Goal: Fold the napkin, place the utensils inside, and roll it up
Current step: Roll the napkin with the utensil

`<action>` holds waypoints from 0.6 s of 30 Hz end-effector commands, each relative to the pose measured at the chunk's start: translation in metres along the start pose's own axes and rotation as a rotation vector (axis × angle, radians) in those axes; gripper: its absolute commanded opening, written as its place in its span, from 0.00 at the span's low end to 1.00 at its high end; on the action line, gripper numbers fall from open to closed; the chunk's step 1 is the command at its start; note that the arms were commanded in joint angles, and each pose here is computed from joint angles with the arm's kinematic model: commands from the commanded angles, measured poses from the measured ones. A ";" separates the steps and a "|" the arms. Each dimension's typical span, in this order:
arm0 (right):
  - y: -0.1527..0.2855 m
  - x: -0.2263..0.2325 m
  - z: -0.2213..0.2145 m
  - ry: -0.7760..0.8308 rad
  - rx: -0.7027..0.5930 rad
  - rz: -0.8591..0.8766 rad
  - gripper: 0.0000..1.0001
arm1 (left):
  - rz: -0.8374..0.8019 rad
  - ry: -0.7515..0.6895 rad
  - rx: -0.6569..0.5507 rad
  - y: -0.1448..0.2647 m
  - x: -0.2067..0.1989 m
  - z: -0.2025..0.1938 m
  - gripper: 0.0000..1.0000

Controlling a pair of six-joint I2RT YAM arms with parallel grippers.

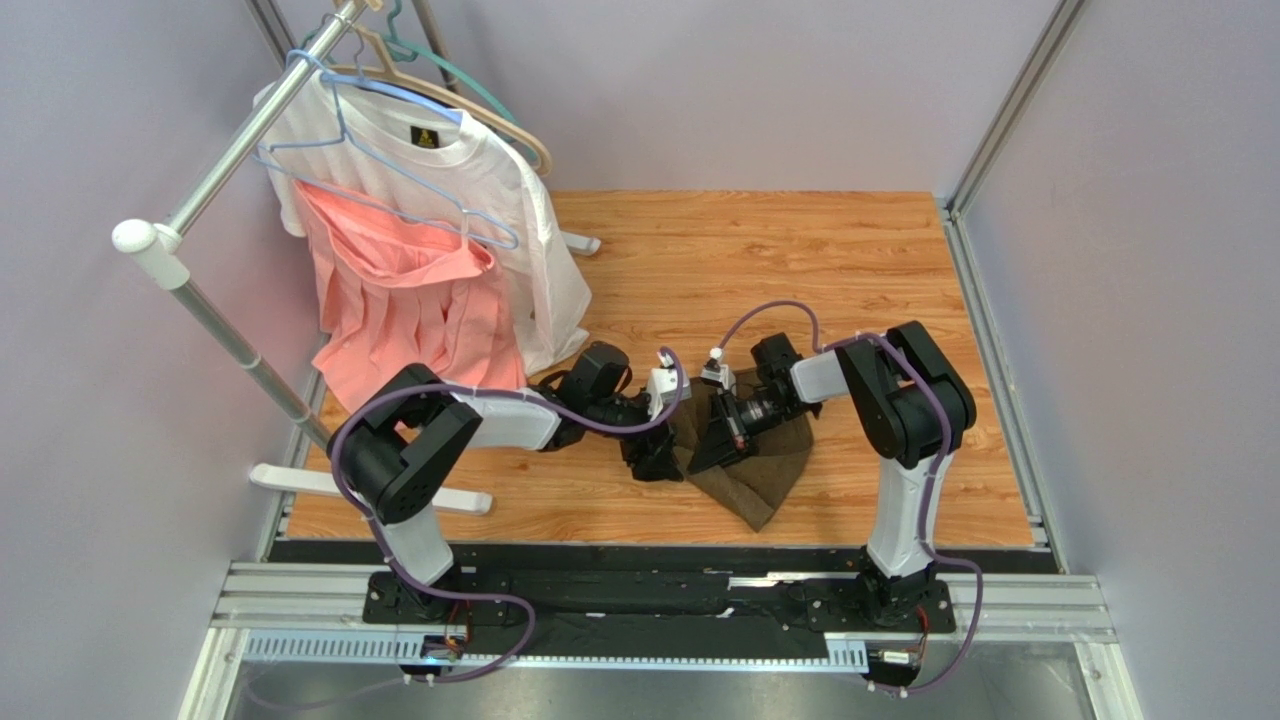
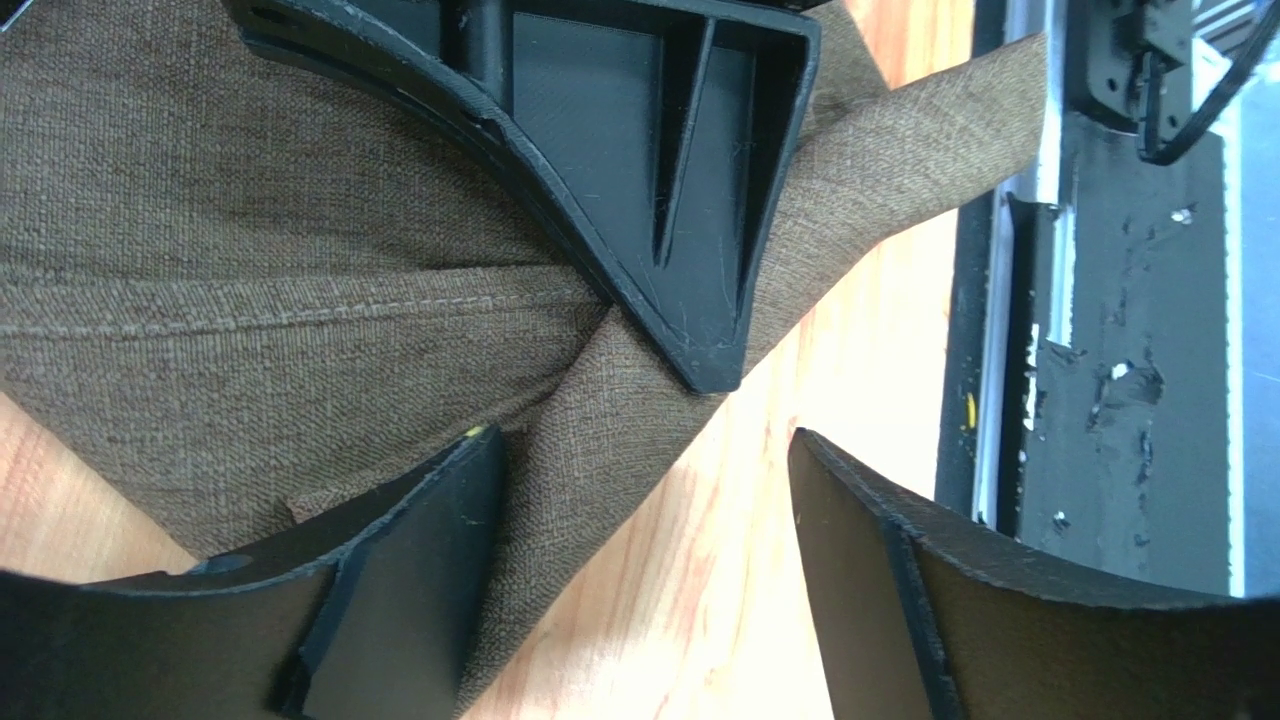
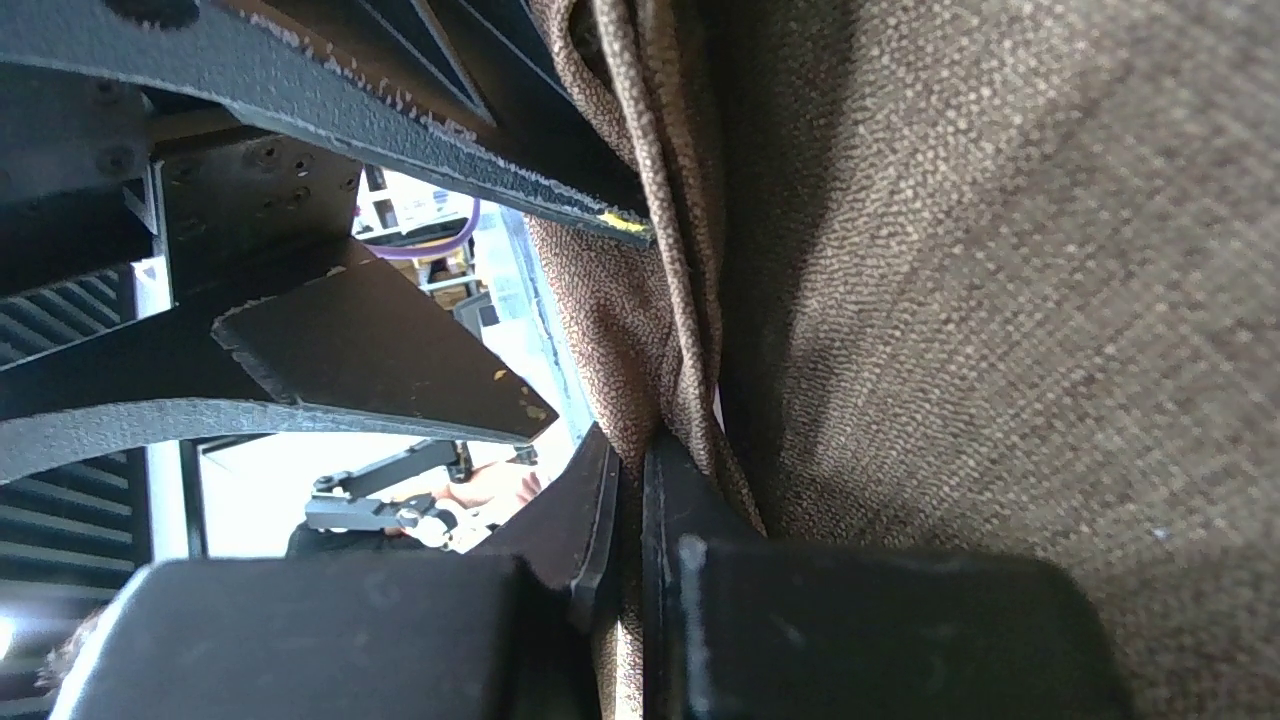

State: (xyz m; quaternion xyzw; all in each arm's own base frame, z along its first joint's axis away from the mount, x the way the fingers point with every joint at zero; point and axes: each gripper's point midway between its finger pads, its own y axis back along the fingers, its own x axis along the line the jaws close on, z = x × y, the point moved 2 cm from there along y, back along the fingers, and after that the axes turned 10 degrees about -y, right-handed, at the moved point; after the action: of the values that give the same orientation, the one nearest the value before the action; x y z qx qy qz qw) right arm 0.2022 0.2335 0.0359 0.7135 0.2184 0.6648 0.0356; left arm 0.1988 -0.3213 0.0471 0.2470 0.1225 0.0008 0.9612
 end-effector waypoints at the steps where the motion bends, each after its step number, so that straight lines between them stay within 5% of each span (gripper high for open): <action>1: 0.006 -0.002 0.011 0.031 -0.028 -0.011 0.00 | -0.032 0.004 0.081 -0.009 -0.010 -0.011 0.75; 8: 0.011 0.000 0.020 0.024 -0.038 -0.011 0.00 | -0.021 0.004 0.145 -0.016 -0.020 -0.022 0.65; 18: 0.012 -0.008 0.023 -0.008 -0.026 -0.020 0.00 | -0.048 0.027 0.195 -0.023 -0.028 -0.031 0.30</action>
State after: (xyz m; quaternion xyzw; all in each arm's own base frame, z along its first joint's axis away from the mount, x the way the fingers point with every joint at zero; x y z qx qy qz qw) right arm 0.2076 0.2246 0.0370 0.7469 0.2185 0.6269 0.0378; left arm 0.2005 -0.3338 0.0408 0.2881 0.0868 0.0211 0.9534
